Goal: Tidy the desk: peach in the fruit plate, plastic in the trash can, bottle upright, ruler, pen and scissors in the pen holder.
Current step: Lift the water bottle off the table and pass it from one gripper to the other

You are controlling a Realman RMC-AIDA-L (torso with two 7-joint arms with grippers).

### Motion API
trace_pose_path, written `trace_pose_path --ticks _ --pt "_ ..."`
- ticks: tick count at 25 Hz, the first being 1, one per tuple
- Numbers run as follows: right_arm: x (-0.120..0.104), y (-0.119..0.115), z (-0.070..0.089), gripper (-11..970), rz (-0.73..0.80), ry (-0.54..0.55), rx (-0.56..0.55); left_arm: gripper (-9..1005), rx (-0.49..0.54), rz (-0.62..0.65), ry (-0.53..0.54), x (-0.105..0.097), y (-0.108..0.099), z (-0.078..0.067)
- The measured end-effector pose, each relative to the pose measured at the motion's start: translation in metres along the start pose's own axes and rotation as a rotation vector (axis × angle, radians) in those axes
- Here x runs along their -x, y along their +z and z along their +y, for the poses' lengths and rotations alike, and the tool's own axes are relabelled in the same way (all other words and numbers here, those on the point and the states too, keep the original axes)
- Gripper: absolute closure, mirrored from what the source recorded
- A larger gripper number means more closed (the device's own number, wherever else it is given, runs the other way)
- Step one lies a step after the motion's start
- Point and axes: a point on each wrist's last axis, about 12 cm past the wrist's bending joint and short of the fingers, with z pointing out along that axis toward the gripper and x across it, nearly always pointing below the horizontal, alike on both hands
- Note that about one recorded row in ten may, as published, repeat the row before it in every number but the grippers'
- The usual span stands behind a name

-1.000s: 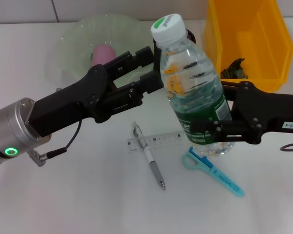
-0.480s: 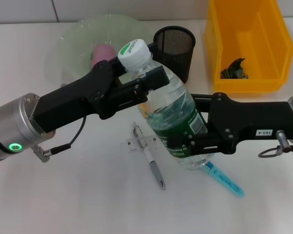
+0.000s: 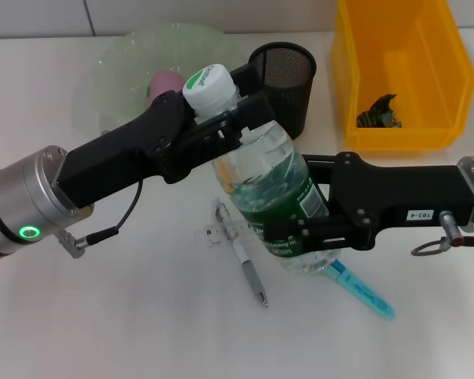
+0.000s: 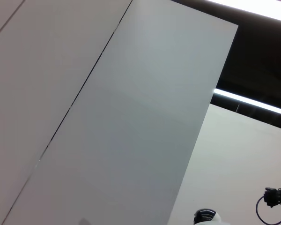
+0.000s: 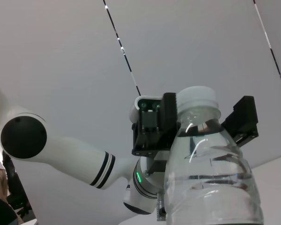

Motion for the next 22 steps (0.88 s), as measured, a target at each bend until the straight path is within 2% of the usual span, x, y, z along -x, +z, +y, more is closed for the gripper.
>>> trace_pose_path --ticks 3,12,22 --pt "0.0003 0.0001 0.0007 195 -0.002 -0.003 0.006 287 0.001 -0.002 0.005 0.0001 0.0003 0.0002" --pt "-0.0002 0.0004 0.0001 195 -0.004 0.001 0.008 564 -0.01 0.003 -0.005 0.0003 0.0014 -0.0003" --pt "0.0014 0.0008 0.0 174 0.008 0.001 0.015 566 -0.026 0.013 -0.023 0.0016 0.0034 -0.0004"
